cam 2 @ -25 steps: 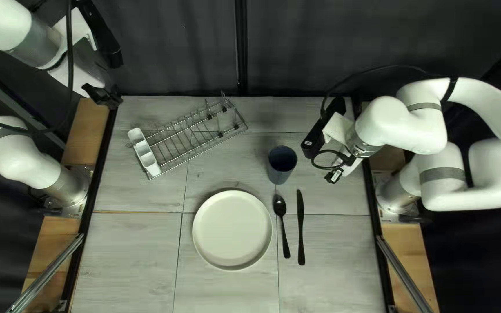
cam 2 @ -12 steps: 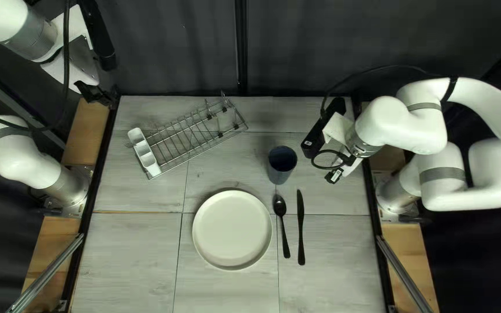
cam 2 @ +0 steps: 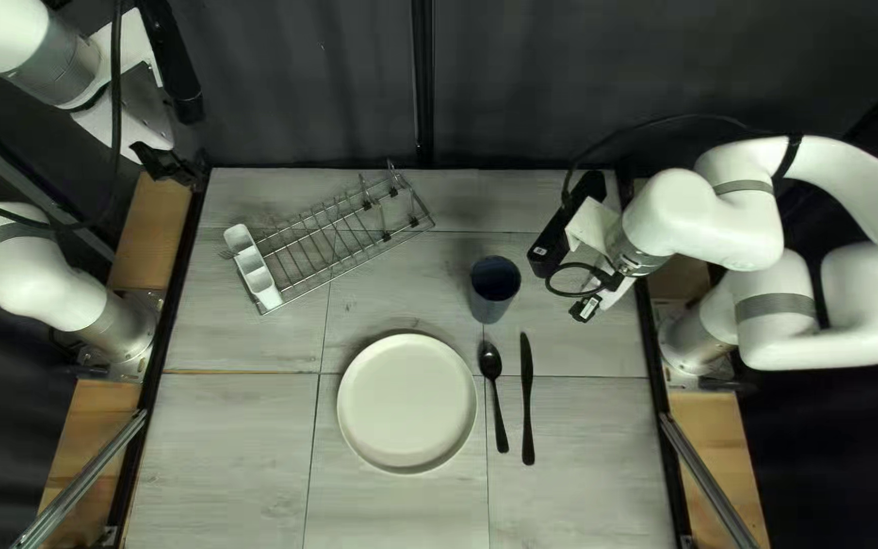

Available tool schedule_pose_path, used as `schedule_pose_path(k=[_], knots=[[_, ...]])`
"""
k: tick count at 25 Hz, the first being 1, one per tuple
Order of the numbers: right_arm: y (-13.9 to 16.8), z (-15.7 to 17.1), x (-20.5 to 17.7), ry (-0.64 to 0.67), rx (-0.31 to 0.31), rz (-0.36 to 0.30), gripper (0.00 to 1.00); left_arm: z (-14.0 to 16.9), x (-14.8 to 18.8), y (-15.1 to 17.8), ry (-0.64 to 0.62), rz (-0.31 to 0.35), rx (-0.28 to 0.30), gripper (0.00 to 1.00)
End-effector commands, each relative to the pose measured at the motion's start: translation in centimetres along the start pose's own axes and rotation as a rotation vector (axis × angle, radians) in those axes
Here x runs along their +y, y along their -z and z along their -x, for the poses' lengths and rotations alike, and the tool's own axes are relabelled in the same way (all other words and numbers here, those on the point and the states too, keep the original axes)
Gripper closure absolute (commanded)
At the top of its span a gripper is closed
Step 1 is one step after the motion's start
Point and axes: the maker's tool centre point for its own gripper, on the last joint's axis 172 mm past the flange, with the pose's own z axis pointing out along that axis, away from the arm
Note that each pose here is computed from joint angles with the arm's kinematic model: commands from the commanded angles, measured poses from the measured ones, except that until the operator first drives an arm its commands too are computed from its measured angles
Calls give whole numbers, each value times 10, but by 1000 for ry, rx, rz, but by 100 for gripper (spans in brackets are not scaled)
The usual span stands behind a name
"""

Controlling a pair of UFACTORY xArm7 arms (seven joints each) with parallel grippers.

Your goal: Pick up and place plate onto table. Place down one fork to the left of the plate. Place spoon and knife to the right of the plate. Place cup above the knife and spoon

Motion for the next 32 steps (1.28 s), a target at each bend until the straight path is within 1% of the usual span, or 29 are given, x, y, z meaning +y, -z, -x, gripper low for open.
schedule_pose_path(k=[1, 8, 11, 15, 16, 18, 22, 26, 32], knots=[[0, 0, 0, 0, 0, 0, 0, 5, 7, -7, -6, -1, -18, 0], [0, 0, 0, 0, 0, 0, 0, 9, 32, -26, -21, 3, -44, 0], [0, 0, 0, 0, 0, 0, 0, 7, 44, -41, -30, 1, -65, 0], [0, 0, 0, 0, 0, 0, 0, 9, 40, -65, -29, 2, -85, 0], [0, 0, 0, 0, 0, 0, 0, 11, 38, -75, -23, -1, -92, 0], [0, 0, 0, 0, 0, 0, 0, 15, 35, -85, -11, -12, -100, 0], [0, 0, 0, 0, 0, 0, 0, 30, 32, -111, 12, -42, -118, 0], [0, 0, 0, 0, 0, 0, 0, 45, 29, -139, 29, -54, -131, 0], [0, 0, 0, 0, 0, 0, 0, 56, 28, -158, 56, -47, -136, 0]])
